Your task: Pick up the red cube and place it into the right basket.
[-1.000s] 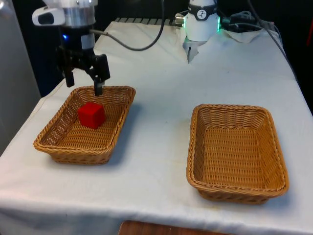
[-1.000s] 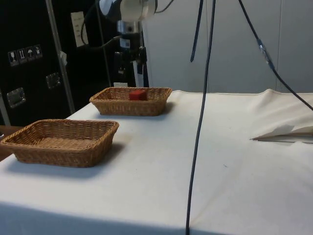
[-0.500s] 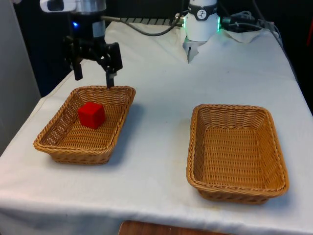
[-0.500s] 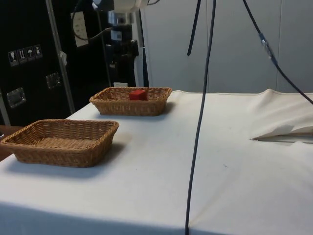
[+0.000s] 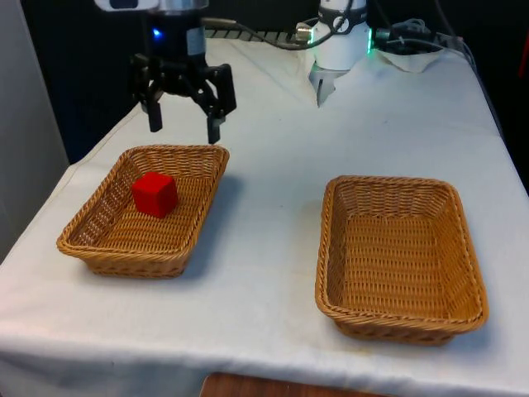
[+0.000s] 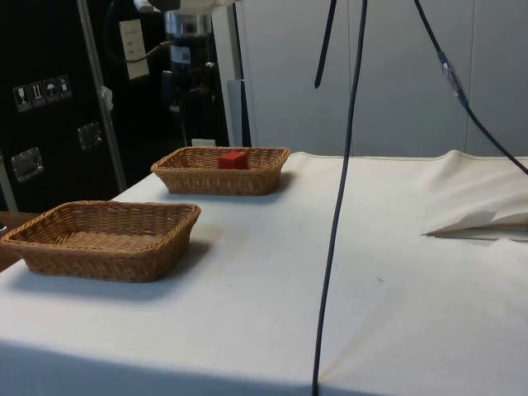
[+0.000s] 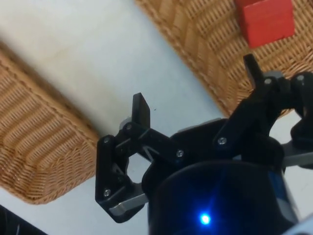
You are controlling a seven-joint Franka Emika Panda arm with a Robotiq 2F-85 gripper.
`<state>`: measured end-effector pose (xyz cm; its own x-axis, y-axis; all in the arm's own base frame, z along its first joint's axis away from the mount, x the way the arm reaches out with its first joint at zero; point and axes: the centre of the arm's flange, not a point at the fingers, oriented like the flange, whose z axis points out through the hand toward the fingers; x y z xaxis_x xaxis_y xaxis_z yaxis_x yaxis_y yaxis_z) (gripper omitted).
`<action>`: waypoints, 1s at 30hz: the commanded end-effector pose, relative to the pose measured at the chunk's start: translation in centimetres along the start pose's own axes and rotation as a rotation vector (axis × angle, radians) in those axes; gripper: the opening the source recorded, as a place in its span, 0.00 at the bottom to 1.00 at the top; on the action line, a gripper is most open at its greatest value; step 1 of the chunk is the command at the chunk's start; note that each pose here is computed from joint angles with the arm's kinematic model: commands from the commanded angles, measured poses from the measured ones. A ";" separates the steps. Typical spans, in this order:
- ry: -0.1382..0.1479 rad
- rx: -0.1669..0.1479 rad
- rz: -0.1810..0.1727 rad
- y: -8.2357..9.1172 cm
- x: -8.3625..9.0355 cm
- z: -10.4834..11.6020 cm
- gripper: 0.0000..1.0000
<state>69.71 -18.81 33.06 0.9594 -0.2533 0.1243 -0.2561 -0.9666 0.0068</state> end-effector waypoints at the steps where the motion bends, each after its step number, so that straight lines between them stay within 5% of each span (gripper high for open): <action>1: 0.002 -0.004 -0.005 -0.6 -0.2 -0.3 1.00; 30: -0.066 0.003 -0.066 -7.1 -3.3 -3.4 1.00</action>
<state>68.16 -11.04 35.78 0.9804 -0.1897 0.0531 -0.1903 -0.9817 0.0063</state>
